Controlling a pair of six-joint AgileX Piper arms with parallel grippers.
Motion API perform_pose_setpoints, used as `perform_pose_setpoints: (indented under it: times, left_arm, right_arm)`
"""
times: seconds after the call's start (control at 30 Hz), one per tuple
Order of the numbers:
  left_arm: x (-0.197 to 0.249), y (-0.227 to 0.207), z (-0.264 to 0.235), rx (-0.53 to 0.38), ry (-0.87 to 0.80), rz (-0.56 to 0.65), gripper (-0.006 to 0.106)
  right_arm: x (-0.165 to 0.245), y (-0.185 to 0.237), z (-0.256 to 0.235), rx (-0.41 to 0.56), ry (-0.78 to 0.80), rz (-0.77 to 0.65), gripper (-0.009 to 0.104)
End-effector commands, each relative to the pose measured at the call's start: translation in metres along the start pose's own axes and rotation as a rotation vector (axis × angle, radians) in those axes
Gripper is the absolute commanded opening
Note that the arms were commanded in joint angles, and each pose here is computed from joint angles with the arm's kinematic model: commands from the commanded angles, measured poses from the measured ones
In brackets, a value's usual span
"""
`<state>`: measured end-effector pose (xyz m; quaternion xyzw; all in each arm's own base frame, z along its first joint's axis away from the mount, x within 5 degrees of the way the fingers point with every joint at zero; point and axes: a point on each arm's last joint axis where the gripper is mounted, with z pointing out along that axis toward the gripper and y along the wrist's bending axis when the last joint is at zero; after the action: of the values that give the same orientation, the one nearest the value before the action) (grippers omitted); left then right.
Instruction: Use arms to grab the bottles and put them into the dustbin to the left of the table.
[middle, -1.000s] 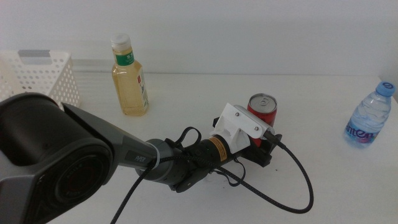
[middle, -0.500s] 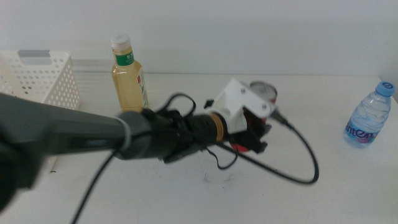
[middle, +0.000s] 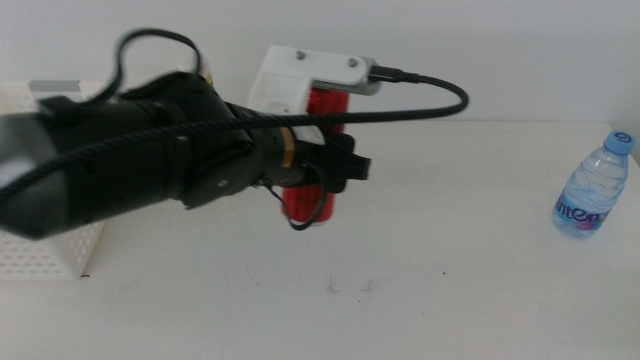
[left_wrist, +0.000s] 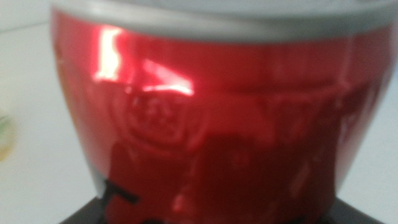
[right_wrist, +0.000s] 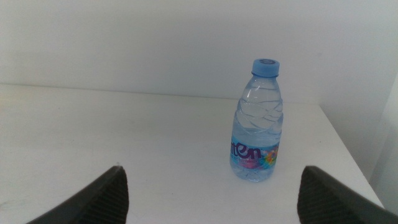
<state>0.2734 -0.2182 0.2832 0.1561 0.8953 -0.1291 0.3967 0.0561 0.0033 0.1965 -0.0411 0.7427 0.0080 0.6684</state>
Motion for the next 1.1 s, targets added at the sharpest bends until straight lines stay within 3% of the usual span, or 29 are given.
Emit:
perform_pose_setpoints:
  times: [0.0,0.23,0.4,0.53,0.67,0.83,1.07]
  left_arm:
    - [-0.009,0.005,-0.018,-0.007,-0.03,0.01,-0.001]
    - [-0.032,0.039,-0.04,-0.115,0.015,-0.046,-0.001]
    - [-0.06,0.111,-0.062,-0.054,0.123,-0.075,-0.001]
    - [-0.067,0.189,-0.091,-0.226,0.146,-0.179,-0.001]
    - [-0.067,0.244,-0.108,-0.298,0.145,-0.194,-0.001]
    - [-0.06,0.286,-0.097,-0.27,0.152,-0.251,-0.001]
    - [-0.03,0.331,-0.037,-0.312,0.268,-0.29,-0.001]
  right_arm:
    - [0.0,0.0,0.0,0.004,-0.014,-0.011,0.09]
    - [0.0,0.0,0.0,0.004,-0.014,-0.011,0.09]
    - [0.0,0.0,0.0,0.004,-0.014,-0.011,0.09]
    - [0.0,0.0,0.0,0.004,-0.014,-0.011,0.09]
    - [0.0,0.0,0.0,0.004,-0.014,-0.011,0.09]
    - [0.0,0.0,0.0,0.004,-0.014,-0.011,0.09]
    - [0.0,0.0,0.0,0.004,-0.014,-0.011,0.09]
